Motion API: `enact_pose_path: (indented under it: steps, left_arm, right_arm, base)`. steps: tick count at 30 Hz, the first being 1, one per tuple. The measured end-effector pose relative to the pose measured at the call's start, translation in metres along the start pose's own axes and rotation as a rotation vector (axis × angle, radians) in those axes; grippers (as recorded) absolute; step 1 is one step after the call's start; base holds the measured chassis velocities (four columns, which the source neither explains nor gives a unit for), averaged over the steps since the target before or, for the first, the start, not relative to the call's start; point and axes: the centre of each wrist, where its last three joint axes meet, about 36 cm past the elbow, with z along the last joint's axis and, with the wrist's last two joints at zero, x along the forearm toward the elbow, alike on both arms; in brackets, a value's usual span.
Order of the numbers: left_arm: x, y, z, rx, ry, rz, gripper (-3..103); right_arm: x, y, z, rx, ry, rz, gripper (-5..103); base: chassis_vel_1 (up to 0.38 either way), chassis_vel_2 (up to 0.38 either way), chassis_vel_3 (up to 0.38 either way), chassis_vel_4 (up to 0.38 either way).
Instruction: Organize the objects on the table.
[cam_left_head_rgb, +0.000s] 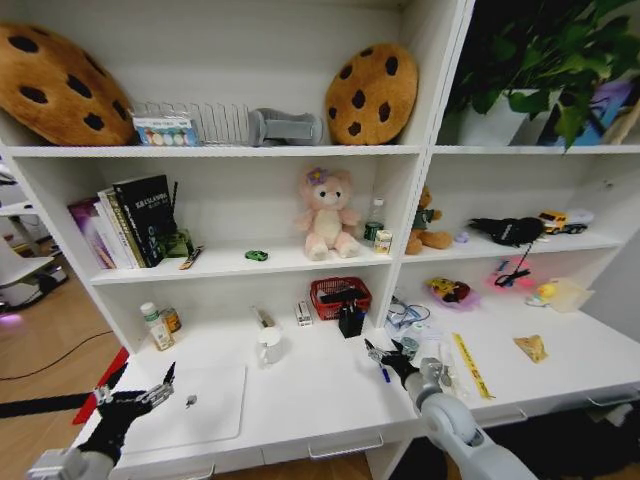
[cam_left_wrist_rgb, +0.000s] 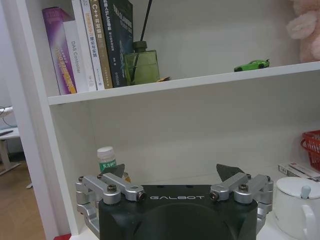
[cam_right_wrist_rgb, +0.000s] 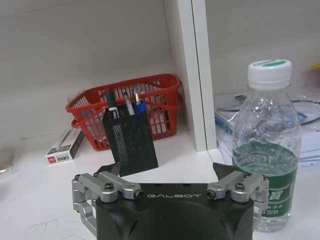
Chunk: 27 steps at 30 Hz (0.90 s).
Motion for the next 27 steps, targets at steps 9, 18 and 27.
enact_pose_path:
  steps: [9,18,27]
  left_arm:
    - [0.000,0.000,0.000,0.000,0.000,0.000,100]
    - [0.000,0.000,0.000,0.000,0.000,0.000,100]
    - [0.000,0.000,0.000,0.000,0.000,0.000,100]
  right_arm:
    - [-0.011,-0.002,-0.002,-0.030,0.051,-0.018,100]
    - [-0.020,-0.004,-0.006,-0.027,0.090,0.018,100]
    - [-0.025,-0.007,0.003,-0.021,0.121,0.028,100]
  base:
    - [0.000,0.000,0.000,0.000]
    - [0.000,0.000,0.000,0.000]
    - [0.000,0.000,0.000,0.000]
